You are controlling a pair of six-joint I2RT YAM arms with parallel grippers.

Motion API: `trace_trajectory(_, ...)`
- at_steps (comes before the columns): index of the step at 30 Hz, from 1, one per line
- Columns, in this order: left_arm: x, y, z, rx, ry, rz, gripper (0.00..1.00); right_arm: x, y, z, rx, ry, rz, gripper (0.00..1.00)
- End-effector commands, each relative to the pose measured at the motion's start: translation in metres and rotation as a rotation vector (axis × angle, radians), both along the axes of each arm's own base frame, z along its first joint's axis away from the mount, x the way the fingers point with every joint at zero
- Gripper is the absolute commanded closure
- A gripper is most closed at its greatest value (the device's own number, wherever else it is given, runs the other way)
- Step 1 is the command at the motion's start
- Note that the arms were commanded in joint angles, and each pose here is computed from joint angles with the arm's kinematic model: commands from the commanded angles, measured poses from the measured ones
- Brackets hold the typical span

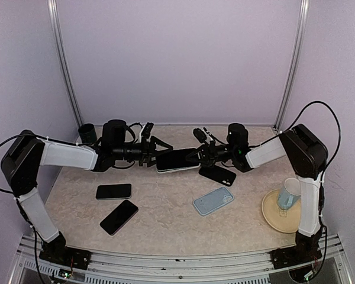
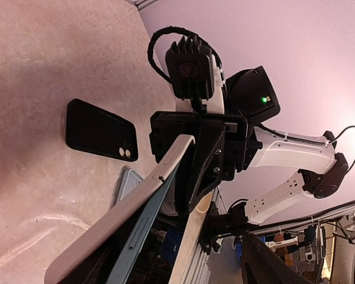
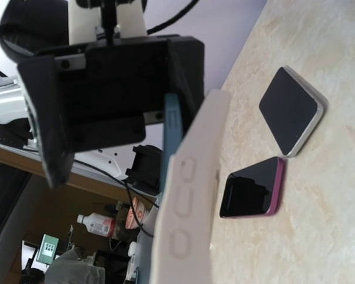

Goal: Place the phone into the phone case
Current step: Press the phone with the phone case.

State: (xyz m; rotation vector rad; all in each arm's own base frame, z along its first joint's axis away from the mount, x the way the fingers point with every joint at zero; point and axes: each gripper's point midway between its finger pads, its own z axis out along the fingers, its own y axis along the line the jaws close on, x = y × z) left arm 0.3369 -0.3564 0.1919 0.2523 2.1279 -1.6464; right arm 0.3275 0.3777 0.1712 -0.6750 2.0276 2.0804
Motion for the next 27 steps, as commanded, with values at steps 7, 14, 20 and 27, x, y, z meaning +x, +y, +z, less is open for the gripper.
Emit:
trace_trajectory(7,0.013,0.029,-0.002,0.104,-0.019,0.116,0.31,-0.006,-0.006,0.015,0.045,-0.077,0.043,0.94)
trace_trajectory(14,0.012,0.046,0.002,0.119,-0.044,0.148,0.27,-0.005,-0.007,0.015,0.028,-0.092,0.037,0.94)
trace_trajectory(20,0.01,0.052,0.01,0.115,-0.077,0.161,0.23,-0.004,-0.006,0.017,0.021,-0.111,0.032,0.94)
trace_trajectory(27,0.007,0.051,-0.004,0.114,-0.066,0.145,0.21,-0.01,-0.009,0.029,0.046,-0.16,0.051,0.94)
